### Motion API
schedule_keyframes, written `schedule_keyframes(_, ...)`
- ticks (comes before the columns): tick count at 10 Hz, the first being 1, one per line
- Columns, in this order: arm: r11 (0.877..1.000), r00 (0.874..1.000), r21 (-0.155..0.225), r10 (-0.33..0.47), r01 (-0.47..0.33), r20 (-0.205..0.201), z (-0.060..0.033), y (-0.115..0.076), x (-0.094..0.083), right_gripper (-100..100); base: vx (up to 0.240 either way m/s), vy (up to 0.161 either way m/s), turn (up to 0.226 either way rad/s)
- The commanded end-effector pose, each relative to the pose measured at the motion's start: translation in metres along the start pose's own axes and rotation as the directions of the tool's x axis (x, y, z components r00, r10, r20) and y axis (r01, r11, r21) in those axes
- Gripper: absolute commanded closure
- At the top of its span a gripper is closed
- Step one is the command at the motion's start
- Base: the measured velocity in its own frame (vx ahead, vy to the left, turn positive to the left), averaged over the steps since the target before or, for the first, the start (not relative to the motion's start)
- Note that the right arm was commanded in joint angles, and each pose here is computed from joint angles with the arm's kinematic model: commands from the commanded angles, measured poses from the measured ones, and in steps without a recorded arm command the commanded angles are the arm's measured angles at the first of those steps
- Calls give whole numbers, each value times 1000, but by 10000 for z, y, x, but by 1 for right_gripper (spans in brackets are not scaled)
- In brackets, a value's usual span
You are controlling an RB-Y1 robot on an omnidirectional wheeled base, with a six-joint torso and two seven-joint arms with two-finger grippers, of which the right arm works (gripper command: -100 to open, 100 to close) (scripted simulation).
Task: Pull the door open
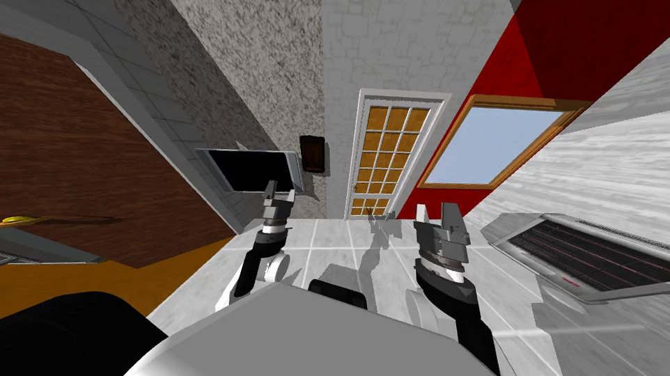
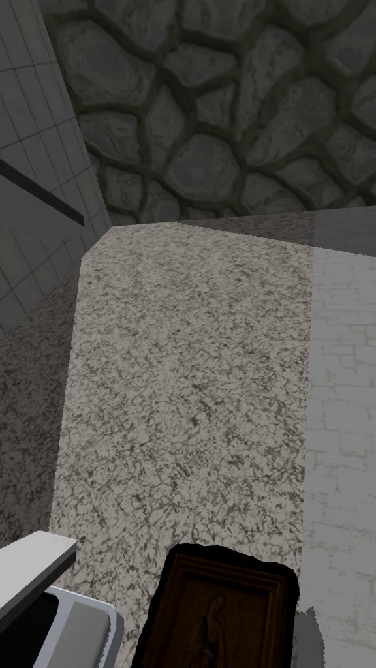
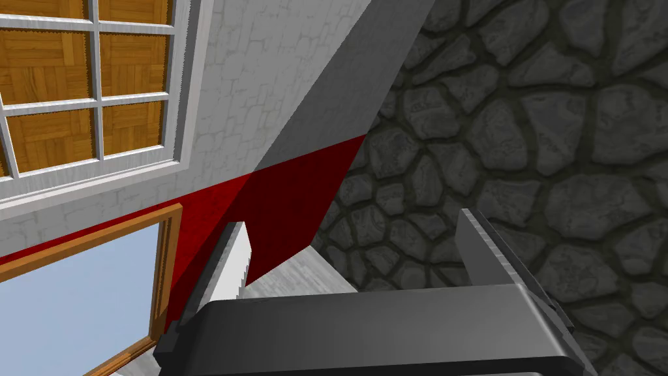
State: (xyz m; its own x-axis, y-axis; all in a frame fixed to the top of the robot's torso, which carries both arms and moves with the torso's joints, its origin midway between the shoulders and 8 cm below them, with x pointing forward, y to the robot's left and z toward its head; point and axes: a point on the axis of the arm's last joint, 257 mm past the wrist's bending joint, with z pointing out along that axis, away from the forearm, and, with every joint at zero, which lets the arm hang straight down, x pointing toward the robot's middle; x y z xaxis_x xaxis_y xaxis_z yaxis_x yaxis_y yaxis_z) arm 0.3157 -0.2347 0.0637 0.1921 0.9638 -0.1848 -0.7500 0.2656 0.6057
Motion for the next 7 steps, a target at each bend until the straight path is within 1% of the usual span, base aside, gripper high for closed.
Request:
schedule_keyframes(1,999,1000,18,-28,28,-13,-39,-117,37,-100,118,114,10)
schedule_keyframes(5,994,995,57,-90,92,-41,-133,-372,111,-100,157,-11,33)
schedule_keyframes(6,991,992,70,-112,115,-52,-169,-463,136,-100,134,7,25)
schedule_keyframes(7,989,991,77,-123,127,-57,-187,-508,148,-100,128,20,24)
